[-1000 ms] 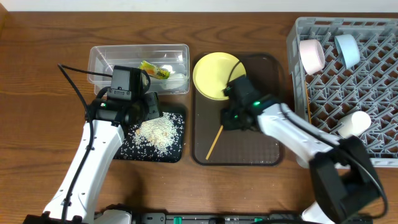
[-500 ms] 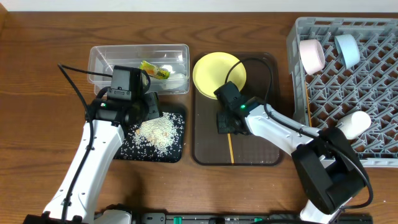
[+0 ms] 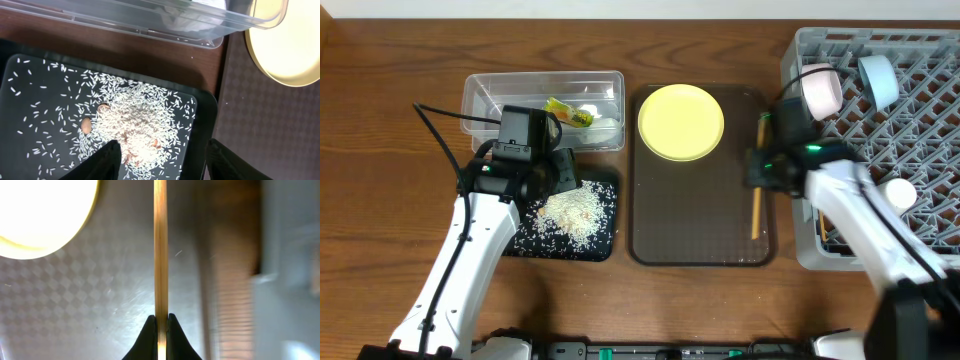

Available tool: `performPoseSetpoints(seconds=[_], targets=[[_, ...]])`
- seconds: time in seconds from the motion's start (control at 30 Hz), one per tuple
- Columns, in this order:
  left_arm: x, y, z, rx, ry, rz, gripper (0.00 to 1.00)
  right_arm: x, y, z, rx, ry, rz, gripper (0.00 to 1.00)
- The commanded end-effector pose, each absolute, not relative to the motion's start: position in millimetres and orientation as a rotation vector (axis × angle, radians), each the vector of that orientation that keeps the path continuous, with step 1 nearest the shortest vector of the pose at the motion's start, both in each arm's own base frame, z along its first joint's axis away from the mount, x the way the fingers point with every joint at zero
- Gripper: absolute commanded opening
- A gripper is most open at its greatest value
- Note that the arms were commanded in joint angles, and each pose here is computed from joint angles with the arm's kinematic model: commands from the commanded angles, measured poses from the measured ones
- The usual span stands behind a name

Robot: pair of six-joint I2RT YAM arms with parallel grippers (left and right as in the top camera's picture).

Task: Sort waste into correct bins and load items into the dishwasher rack
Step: 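Insert the second chopstick into the rack and release it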

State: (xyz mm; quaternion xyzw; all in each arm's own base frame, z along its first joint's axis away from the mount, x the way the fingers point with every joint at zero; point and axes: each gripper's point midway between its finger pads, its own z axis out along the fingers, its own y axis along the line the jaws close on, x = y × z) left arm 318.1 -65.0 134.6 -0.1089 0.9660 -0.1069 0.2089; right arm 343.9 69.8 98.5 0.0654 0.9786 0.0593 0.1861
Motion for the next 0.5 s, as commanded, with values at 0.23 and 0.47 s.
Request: performPoseSetpoints(seconds=[0.23,0.47], targets=[[319,-62,138,-0.284,2.678,-0.276,0.57,338,-5,134,0.016,2.678,0.056,0.01],[319,-62,138,-0.284,2.678,-0.276,0.57,333,-30,119,0.086,2.733,0.037,0.01]])
